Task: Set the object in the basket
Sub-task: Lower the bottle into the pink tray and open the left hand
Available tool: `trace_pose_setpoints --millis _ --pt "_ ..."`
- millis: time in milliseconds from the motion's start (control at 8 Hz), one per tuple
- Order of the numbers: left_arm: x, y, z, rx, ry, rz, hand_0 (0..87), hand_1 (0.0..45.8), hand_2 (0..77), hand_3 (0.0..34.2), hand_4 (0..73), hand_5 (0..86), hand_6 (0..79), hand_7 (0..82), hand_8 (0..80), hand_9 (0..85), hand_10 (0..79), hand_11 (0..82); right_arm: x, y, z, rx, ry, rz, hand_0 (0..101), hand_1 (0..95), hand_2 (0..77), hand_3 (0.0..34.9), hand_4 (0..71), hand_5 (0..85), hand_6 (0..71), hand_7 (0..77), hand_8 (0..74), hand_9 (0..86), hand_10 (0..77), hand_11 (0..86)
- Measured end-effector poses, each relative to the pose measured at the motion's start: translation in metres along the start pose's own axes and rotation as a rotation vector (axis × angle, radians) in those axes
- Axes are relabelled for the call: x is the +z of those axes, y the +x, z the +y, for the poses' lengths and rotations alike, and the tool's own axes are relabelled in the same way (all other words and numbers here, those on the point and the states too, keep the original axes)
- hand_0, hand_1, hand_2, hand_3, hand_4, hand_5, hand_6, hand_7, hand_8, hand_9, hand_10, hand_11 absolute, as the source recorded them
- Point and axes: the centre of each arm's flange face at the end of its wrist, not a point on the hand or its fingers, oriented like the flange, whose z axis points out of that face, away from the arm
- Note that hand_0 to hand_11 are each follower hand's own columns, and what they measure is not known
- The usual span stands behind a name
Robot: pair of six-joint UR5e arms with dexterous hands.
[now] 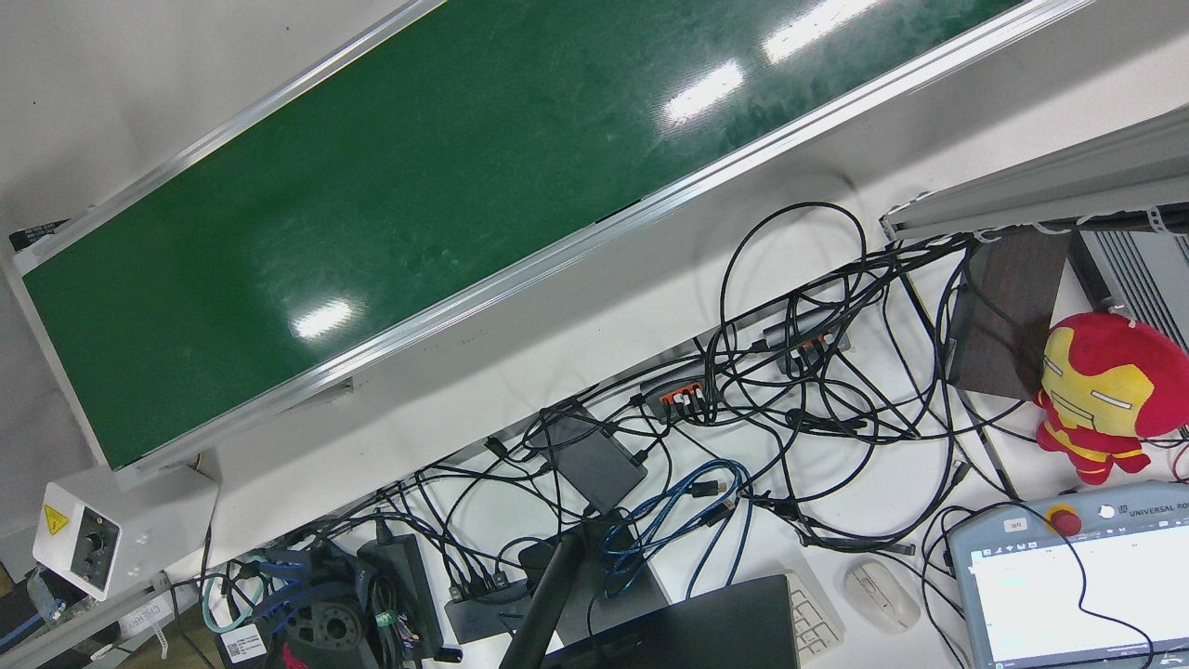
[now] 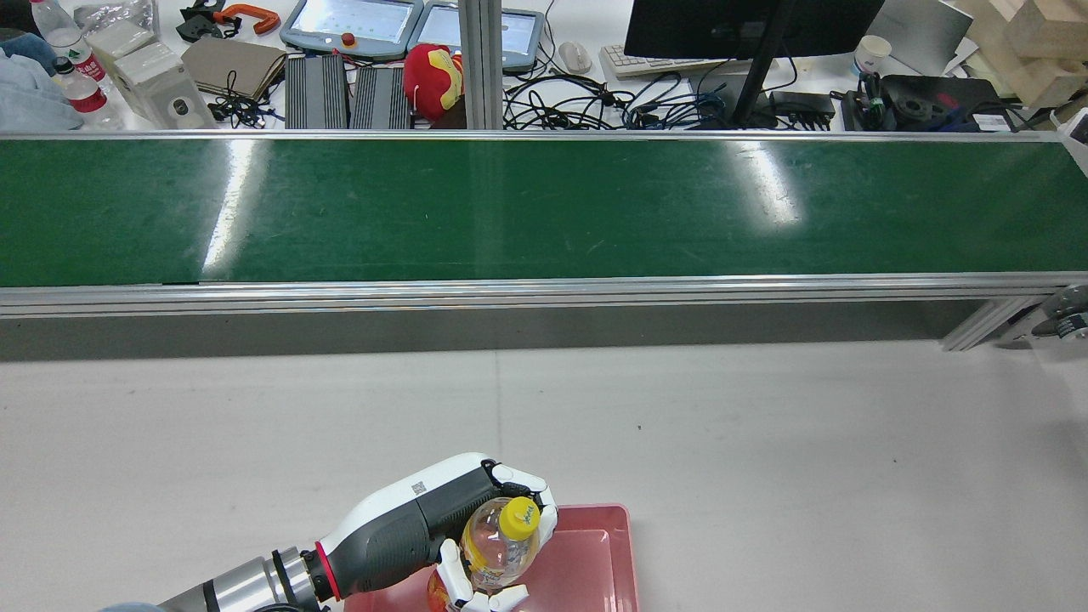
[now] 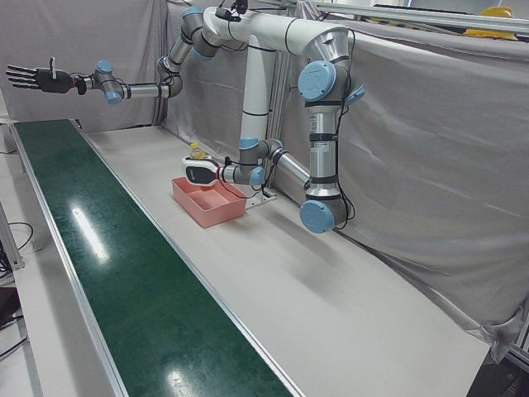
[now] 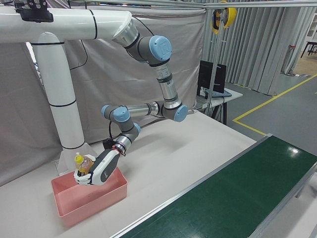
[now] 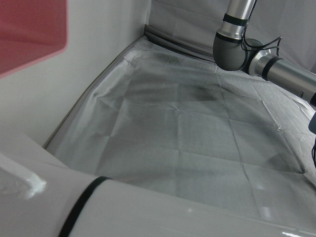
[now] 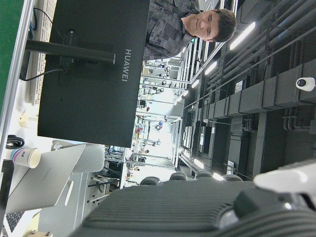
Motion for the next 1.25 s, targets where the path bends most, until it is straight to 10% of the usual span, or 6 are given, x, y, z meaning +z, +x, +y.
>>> trace_pose_setpoints --millis 500,750,875,1000,1125,1250 --pt "-0.010 -0.026 -0.033 0.013 0.031 -0.037 77.5 7.6 49.6 0.0 51.3 55.1 60.0 56.2 64.9 57.8 56.2 58.9 0.000 0.000 0.000 0.000 0.000 0.000 0 0.0 0.5 0.2 0.0 0.0 0.0 0.5 0.0 0.0 0.0 0.0" --pt "-0.037 -0.022 -0.047 0.021 0.055 -0.052 79.1 19.1 34.4 0.0 24.0 63.3 17.5 24.0 31.6 44.2 42.5 62.7 0.000 0.000 0.000 0.000 0.000 0.001 0 0.0 0.0 0.3 0.0 0.0 0.0 0.5 0.0 0.0 0.0 0.0" --pt "-0.054 -0.015 -0.049 0.022 0.057 -0.052 79.1 19.1 34.4 0.0 24.0 63.3 17.5 24.0 31.6 44.2 42.5 62.7 0.000 0.000 0.000 0.000 0.000 0.001 0 0.0 0.0 0.2 0.0 0.0 0.0 0.5 0.0 0.0 0.0 0.0" --pt "-0.065 -0.007 -0.046 0.020 0.052 -0.047 79.9 6.5 2.2 0.0 2.2 44.7 0.0 1.1 17.5 21.8 20.2 37.1 0.000 0.000 0.000 0.000 0.000 0.001 0 0.0 0.0 0.2 0.0 0.0 0.0 0.5 0.0 0.0 0.0 0.0" --pt "-0.069 -0.002 -0.044 0.018 0.049 -0.040 79.8 9.3 0.0 0.0 4.4 37.1 0.0 1.1 14.2 19.1 20.2 37.1 0.000 0.000 0.000 0.000 0.000 0.000 0 0.0 0.0 0.2 0.0 0.0 0.0 0.5 0.0 0.0 0.0 0.0" --pt "-0.070 0.001 -0.042 0.016 0.045 -0.033 79.9 8.7 0.0 0.0 6.0 28.9 0.0 1.1 10.9 14.2 3.3 10.4 0.000 0.000 0.000 0.000 0.000 0.000 0 0.0 0.5 0.2 0.0 0.0 0.0 0.5 0.0 0.0 0.0 0.0"
